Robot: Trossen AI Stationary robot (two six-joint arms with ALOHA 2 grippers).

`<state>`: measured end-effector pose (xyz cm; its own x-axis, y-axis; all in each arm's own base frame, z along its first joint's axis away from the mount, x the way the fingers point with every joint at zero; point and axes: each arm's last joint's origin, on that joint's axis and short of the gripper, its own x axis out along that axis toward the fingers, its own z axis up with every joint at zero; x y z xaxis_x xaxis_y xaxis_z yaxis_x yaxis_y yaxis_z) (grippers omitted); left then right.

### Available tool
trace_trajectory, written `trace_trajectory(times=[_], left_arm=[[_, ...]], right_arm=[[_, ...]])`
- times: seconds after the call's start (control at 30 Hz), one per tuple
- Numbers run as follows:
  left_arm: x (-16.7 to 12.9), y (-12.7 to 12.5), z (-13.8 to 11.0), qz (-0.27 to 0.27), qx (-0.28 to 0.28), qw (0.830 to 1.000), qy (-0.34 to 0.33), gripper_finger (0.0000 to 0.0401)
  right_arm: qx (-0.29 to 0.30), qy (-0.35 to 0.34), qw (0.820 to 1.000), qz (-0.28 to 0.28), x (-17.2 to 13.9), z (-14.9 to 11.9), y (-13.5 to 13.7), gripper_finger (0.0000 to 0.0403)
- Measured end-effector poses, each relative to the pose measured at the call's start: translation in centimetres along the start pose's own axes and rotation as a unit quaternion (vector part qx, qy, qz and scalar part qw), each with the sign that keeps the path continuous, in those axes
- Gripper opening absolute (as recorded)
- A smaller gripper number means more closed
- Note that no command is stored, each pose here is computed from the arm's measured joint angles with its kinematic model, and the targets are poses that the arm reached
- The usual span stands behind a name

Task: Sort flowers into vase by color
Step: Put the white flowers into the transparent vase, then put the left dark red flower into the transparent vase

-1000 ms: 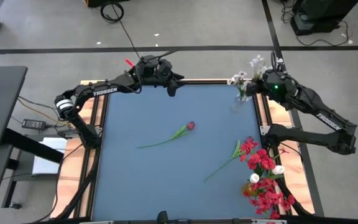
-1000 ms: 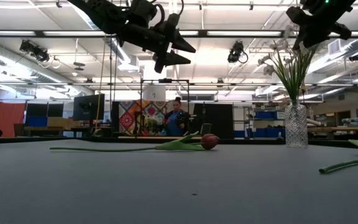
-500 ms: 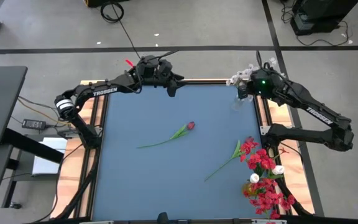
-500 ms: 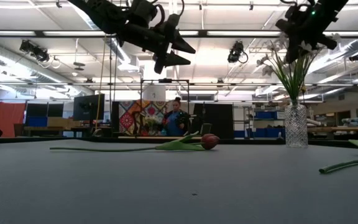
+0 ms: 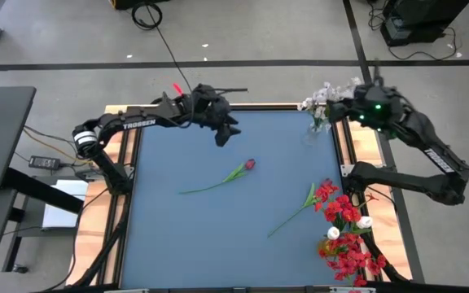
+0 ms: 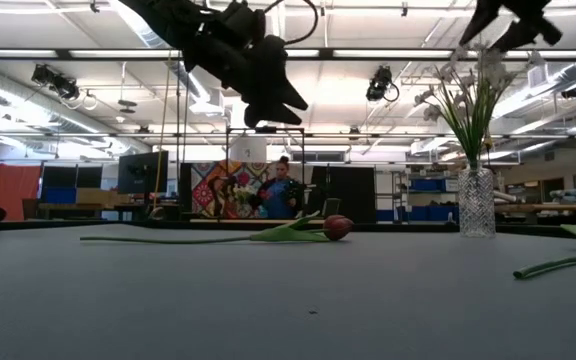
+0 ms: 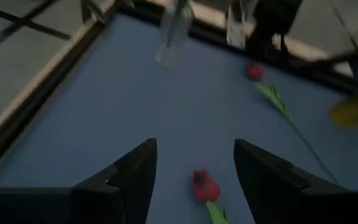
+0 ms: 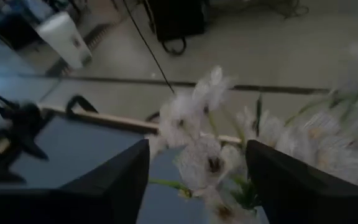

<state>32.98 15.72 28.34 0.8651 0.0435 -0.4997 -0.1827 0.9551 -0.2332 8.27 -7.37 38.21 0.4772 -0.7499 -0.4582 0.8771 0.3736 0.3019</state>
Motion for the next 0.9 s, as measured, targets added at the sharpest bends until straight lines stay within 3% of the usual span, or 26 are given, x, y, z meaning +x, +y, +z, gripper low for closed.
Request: trace_trajectory(times=[0.2, 0.47, 0.6, 0.77, 0.9], left_arm=[[0.7, -2.2, -1.0, -0.026, 0.039, 0.998, 0.046, 0.022], [1.7, -5.9, -5.1, -0.037, 0.081, 0.979, 0.183, 0.022], [2.5, -6.7, -7.3, -0.036, 0.05, 0.979, 0.193, 0.022], [3.3, -7.4, -10.3, 0.006, -0.002, 0.978, 0.208, 0.0219], [3.7, -8.2, -12.8, 0.027, 0.004, 0.979, 0.204, 0.0216]], right_arm=[[0.023, -0.024, 0.999, -0.001, -2.1, 1.8, 0.1, 0.028], [0.072, -0.059, 0.992, 0.082, -3.8, 3.6, 0.8, 0.0262], [0.079, -0.072, 0.988, 0.113, -4.4, 4.2, 1.1, 0.025], [0.077, -0.066, 0.986, 0.13, -4.3, 4.3, 1.3, 0.0235], [0.077, -0.065, 0.986, 0.131, -4.3, 4.3, 1.3, 0.0223]])
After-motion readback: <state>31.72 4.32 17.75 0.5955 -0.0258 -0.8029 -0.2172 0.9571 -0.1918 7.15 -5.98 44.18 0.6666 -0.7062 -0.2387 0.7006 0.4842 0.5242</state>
